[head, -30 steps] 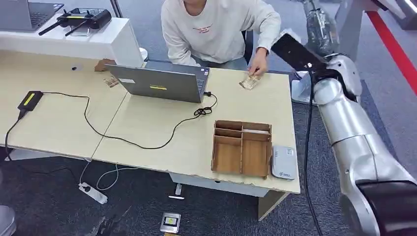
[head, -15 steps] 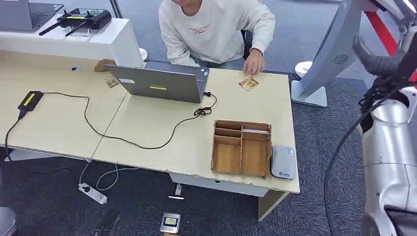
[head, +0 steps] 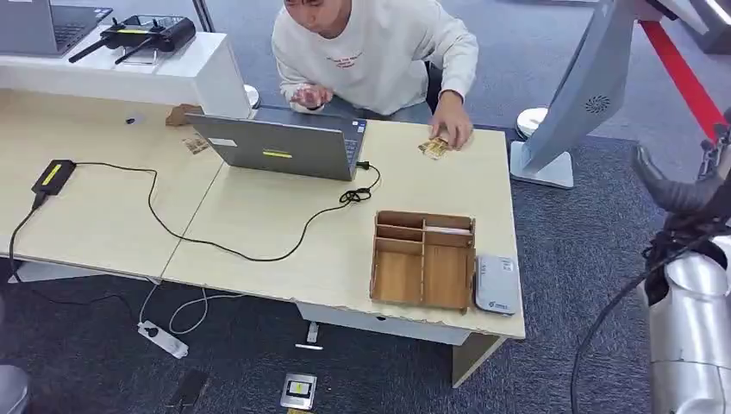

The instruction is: Pass the card to the sensor for recognition and then transmit it.

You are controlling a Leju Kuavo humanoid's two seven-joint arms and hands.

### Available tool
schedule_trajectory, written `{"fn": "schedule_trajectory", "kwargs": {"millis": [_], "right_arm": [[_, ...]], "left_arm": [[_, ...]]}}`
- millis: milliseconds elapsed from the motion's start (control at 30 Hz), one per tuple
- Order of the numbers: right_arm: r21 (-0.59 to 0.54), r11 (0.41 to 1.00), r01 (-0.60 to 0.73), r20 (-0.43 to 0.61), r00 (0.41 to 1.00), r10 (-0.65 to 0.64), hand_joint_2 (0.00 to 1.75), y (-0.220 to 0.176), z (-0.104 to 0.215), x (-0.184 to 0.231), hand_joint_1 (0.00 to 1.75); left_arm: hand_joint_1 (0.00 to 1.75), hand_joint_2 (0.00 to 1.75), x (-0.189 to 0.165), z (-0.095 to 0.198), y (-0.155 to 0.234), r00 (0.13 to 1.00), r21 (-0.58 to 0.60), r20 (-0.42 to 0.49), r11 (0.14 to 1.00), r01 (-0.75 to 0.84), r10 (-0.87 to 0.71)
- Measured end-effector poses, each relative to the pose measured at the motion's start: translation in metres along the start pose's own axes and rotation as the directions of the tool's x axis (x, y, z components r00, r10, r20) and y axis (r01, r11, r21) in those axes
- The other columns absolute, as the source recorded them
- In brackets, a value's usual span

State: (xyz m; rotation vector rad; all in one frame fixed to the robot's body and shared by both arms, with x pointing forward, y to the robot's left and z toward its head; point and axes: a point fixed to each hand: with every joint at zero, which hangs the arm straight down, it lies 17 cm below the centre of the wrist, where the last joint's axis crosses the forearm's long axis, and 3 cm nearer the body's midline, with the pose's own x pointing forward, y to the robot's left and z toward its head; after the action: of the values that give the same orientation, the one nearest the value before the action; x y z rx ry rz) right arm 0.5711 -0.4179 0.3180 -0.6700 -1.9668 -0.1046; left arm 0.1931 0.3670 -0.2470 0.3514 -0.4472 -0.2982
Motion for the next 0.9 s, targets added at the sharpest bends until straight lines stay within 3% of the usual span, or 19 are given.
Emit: {"fn": "schedule_trajectory", "kwargs": {"millis": [267, 400, 567, 767, 900], "right_arm": [[-0.01, 1.0, -0.02, -0.024, 1.0, 0.02, 1.75, -0.011, 0.007, -0.012, 0.0], [0.009, 0.999, -0.048, -0.073, 0.996, 0.048, 1.75, -0.019, 0.034, -0.048, 0.0], [0.03, 0.999, -0.017, -0.094, 0.995, 0.02, 1.75, -0.008, 0.05, -0.066, 0.0], [0.056, 0.998, -0.023, -0.192, 0.981, 0.034, 1.75, 0.018, 0.072, -0.099, 0.0], [0.055, 0.997, -0.052, -0.339, 0.938, 0.067, 1.75, 0.018, 0.099, -0.15, 0.0]], "left_arm": [[0.0, 1.75, -0.002, 0.0, -0.003, 1.0, 0.002, -0.023, 1.0, -0.019, 0.019], [0.0, 1.75, -0.009, 0.003, -0.009, 0.994, 0.036, -0.092, 0.998, -0.06, 0.063], [0.0, 1.75, -0.006, 0.002, -0.012, 0.988, -0.009, -0.098, 0.992, -0.123, 0.122], [0.0, 1.75, -0.012, 0.002, -0.007, 0.969, 0.061, -0.142, 0.979, -0.194, 0.201], [0.0, 1.75, -0.01, 0.004, -0.013, 0.958, 0.085, -0.148, 0.968, -0.235, 0.246]]}}
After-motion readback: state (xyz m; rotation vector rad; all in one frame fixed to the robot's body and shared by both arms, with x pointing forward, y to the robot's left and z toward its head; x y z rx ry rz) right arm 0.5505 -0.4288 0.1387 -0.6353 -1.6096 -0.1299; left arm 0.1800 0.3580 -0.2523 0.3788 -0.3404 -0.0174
